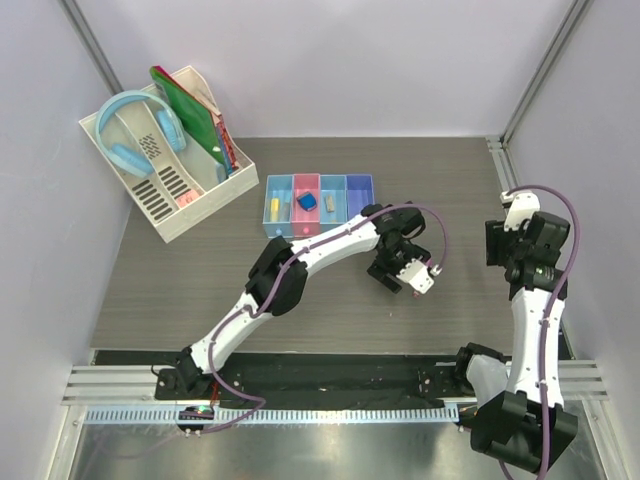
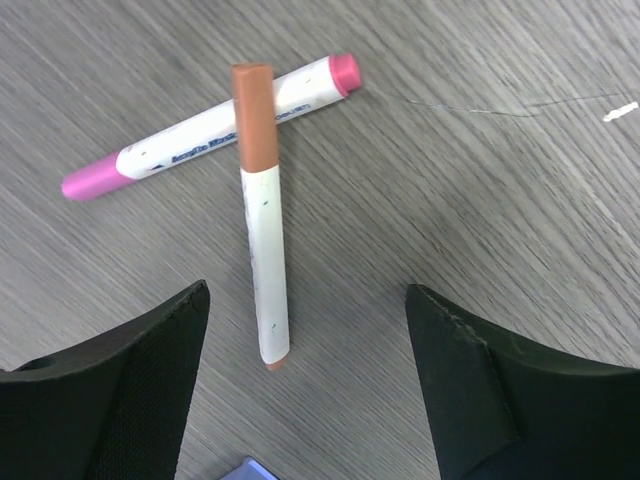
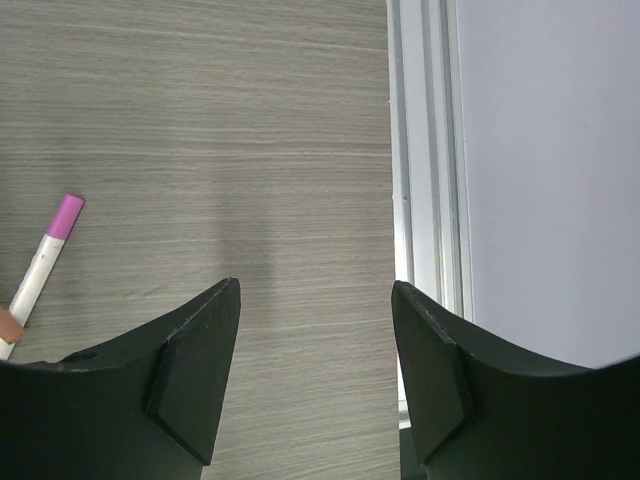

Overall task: Sort the stationery into containers
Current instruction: Pick up the pen from the center of the board.

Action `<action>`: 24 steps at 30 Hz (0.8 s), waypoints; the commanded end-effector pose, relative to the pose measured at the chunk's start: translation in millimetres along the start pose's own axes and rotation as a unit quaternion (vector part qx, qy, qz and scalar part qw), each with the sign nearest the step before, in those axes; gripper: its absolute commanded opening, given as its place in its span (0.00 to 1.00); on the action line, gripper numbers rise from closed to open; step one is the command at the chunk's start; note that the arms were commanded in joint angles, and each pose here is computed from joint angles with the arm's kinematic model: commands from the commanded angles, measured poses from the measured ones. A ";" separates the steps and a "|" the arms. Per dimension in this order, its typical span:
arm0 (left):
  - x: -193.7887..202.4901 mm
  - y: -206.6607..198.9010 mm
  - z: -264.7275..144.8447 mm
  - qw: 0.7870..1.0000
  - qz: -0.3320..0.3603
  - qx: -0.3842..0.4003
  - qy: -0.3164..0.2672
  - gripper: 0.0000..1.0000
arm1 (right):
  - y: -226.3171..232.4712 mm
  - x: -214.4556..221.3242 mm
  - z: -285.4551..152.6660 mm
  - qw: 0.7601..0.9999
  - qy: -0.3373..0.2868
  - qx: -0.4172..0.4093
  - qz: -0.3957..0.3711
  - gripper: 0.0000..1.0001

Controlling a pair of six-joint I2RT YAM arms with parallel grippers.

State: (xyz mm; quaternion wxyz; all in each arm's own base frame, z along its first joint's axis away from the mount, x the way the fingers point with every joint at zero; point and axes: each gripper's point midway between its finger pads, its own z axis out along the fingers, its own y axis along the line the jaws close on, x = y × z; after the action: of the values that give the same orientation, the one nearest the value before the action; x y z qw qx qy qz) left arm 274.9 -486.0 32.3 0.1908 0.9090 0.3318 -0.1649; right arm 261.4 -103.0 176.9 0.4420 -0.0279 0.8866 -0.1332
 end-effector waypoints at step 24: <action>23.8 -76.6 36.7 0.981 0.054 0.177 0.063 0.58 | 9.2 -6.3 -23.5 1.000 -0.017 -0.019 0.013 0.66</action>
State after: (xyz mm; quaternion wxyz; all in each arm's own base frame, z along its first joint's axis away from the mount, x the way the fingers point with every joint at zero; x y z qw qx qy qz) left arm 254.5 -473.4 23.9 0.1193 0.9539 0.2402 -0.1345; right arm 242.3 -89.5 173.2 0.4330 -0.0306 0.8939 -0.1120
